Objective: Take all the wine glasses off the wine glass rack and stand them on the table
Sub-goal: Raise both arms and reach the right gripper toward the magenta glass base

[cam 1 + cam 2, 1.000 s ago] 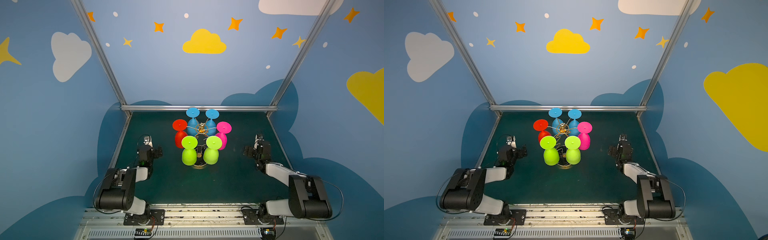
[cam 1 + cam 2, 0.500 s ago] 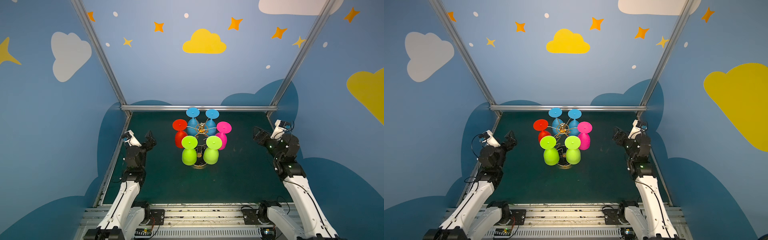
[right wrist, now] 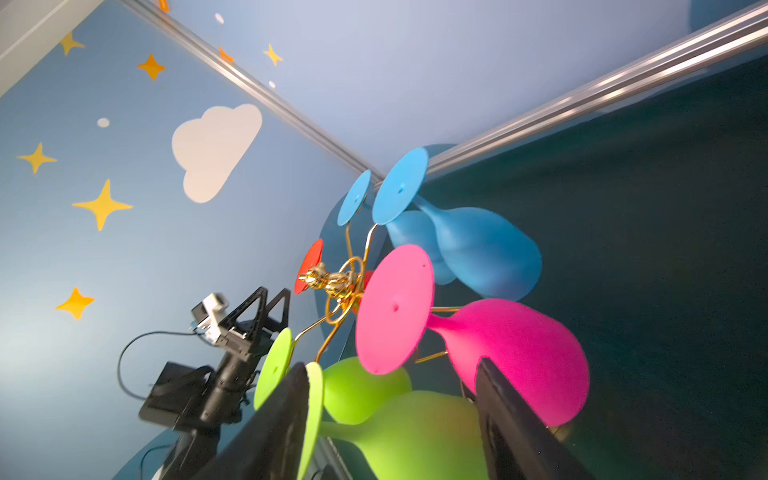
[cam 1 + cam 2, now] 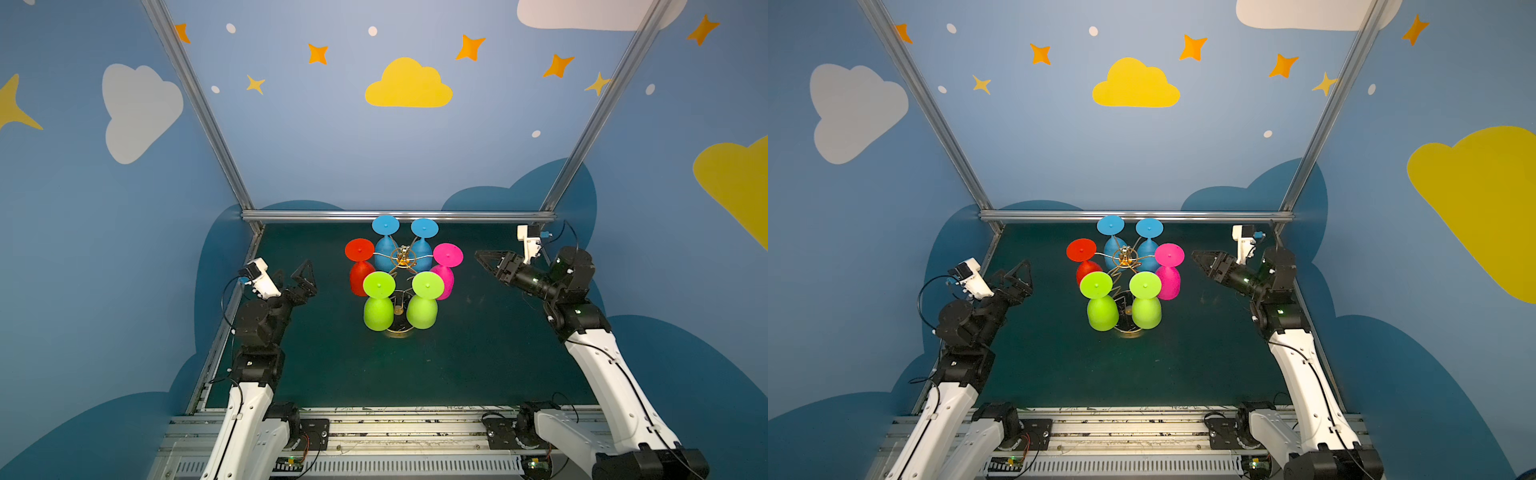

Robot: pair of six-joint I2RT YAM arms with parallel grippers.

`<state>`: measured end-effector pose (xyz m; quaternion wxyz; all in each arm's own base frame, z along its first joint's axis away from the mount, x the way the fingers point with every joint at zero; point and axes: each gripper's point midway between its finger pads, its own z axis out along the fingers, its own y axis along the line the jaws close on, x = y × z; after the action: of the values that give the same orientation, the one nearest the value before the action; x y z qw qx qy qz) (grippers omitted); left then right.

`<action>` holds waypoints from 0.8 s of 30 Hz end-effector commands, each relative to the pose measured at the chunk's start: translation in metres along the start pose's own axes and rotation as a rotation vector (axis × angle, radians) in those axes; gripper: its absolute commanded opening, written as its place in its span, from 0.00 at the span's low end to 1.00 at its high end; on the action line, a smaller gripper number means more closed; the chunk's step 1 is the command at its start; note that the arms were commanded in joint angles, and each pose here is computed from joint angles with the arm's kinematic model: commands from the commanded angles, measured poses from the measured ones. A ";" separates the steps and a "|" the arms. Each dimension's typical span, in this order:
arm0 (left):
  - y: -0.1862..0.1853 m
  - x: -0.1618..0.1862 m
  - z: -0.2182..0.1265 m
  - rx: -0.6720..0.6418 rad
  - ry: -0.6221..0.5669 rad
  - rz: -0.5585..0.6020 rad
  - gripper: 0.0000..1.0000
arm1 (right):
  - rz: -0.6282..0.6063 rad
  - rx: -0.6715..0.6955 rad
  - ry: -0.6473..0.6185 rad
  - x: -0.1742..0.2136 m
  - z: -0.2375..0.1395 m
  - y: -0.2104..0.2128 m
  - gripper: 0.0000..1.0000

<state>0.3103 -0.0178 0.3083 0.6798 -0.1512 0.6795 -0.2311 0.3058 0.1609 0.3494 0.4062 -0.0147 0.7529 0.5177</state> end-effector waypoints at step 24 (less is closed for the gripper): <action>-0.002 0.003 -0.004 0.007 0.020 -0.033 1.00 | 0.122 -0.098 0.135 0.004 0.055 -0.001 0.39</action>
<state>0.3077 -0.0218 0.3012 0.6634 -0.1550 0.6898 -0.2449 0.3375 0.2006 0.3223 0.3118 -0.0037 0.7666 0.5613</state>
